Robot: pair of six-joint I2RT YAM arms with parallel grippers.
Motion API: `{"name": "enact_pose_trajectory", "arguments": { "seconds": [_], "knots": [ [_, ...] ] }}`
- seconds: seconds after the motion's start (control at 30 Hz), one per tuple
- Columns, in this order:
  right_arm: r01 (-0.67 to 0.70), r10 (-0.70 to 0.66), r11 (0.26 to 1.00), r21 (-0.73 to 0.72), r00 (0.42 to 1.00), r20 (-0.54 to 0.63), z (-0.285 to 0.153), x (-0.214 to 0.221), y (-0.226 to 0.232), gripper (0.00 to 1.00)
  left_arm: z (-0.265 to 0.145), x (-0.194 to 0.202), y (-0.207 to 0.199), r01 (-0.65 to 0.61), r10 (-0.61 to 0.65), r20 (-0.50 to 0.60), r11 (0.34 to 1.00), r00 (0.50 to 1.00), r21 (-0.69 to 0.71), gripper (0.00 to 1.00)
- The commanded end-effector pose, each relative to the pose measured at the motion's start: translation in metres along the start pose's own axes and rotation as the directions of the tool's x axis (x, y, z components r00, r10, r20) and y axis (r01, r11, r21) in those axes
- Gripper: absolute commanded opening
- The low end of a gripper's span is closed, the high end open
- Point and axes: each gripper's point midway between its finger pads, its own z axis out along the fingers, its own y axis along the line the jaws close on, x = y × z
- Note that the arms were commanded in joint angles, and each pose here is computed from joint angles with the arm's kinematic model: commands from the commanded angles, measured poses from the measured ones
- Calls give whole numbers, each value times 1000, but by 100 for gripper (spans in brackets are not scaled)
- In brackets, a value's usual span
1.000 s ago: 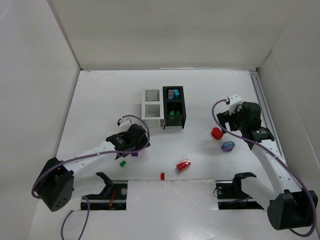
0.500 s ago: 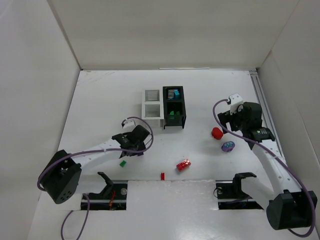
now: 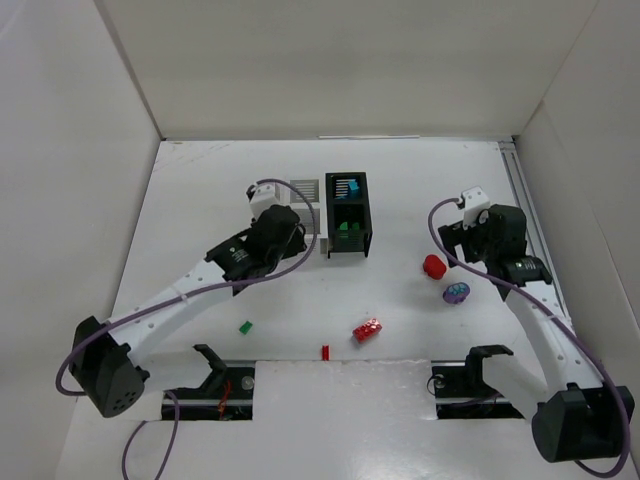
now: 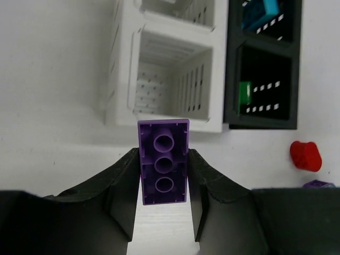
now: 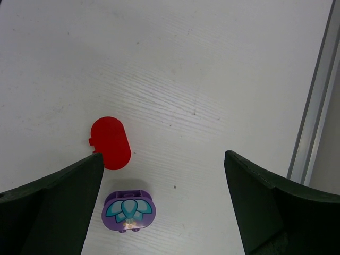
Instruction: Sort the legos into containers by color
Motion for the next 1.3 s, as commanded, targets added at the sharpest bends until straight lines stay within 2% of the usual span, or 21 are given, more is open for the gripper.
{"name": "enact_pose_trajectory", "arguments": {
  "seconds": [0.0,0.1,0.3,0.43,0.6,0.73,0.8,0.9,1.17,1.2,1.27],
  "knots": [
    [-19,19,999,37,1000,4,-3,-2,-8,99,4,-39,-20,-79,79,111,997,991,0,20],
    [-48,48,998,42,999,-5,-3,1,-9,99,15,-59,-25,-80,85,138,996,987,-39,20],
    [-72,73,997,26,995,-60,-1,18,-3,99,52,-65,-22,-89,102,126,990,987,-105,20],
    [-79,80,997,20,994,-79,-2,23,-2,99,61,-78,-21,-64,80,151,993,985,-103,20],
    [-87,91,995,39,990,-107,-5,32,-3,99,68,-63,-26,-83,88,105,995,991,-55,25],
    [-86,91,995,48,990,-111,-8,33,-4,99,66,-57,-26,-94,96,89,995,991,-33,33],
    [-95,100,994,49,989,-111,-7,33,-3,99,61,-55,-26,-91,91,87,996,992,-11,46],
    [-104,110,993,54,985,-130,-9,38,-3,99,59,-55,-27,-97,96,91,995,991,4,56],
    [-86,88,996,25,990,-115,-10,34,1,99,41,-59,-34,-96,89,98,993,991,69,73],
    [-74,75,997,17,992,-102,-9,31,1,99,39,-58,-32,-96,89,98,993,991,69,80],
    [-62,63,998,16,993,-102,-9,31,0,99,32,-60,-33,-91,82,106,992,991,89,89]
  ]
}}
